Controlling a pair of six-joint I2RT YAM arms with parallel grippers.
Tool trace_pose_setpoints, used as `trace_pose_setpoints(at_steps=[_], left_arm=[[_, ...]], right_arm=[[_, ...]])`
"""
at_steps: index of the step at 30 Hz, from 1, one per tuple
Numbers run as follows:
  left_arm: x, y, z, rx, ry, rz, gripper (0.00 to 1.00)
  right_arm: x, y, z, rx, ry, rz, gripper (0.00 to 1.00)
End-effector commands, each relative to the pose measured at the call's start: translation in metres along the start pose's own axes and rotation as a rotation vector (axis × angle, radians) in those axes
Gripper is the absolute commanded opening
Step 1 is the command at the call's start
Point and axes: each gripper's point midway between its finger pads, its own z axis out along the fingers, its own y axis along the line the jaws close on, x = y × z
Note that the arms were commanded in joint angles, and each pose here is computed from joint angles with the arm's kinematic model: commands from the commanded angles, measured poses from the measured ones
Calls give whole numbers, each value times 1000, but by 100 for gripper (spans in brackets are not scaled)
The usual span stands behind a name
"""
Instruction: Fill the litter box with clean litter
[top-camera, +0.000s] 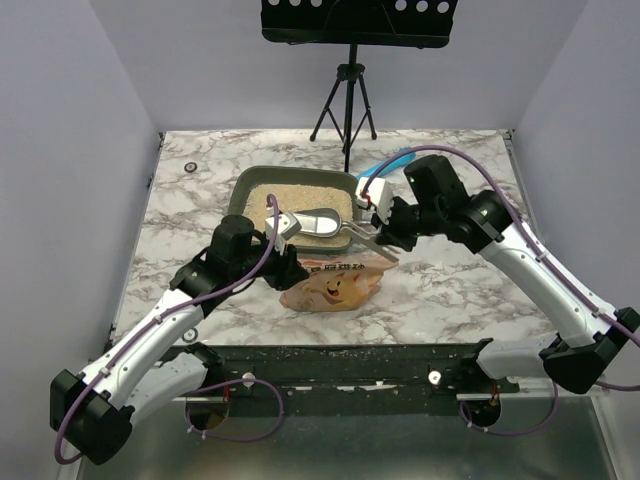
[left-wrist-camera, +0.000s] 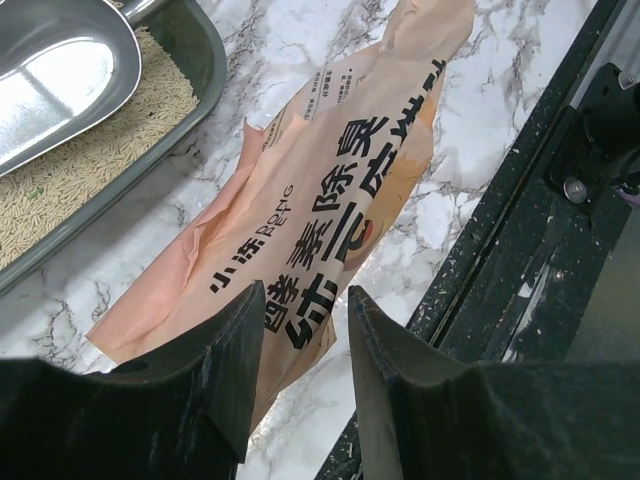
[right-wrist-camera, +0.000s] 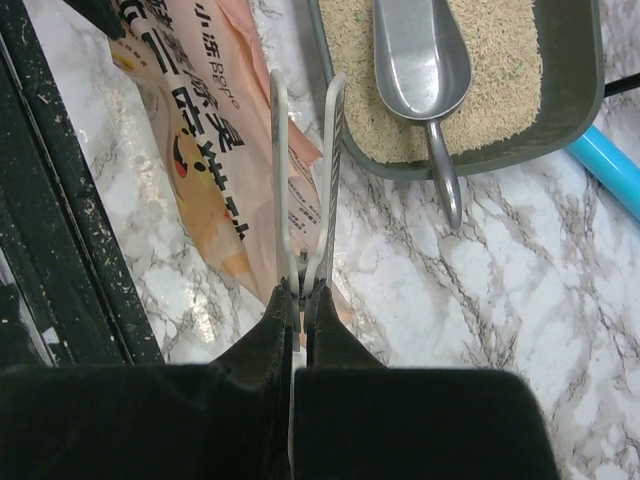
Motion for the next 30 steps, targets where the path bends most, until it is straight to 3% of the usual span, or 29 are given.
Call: trace_pose_setpoints(at_steps=[1,4,7,11,30], left_arm=[[11,5,2,-30,25,4,45],[11,5,3,-32,26,6,38],[14,8,4,-49,35,-2,21],[12,9,4,-57,32,1,9],[10,9,1,-65,12,9,7]], right_arm=[[13,9,12,-61,49,0,0],[14,13,16,-91,53,-7,0],[13,17,18,-122,44,-13,0],[6,26,21,-171,23,-17,1],[-6,27,46,-218,-22,-76,0]])
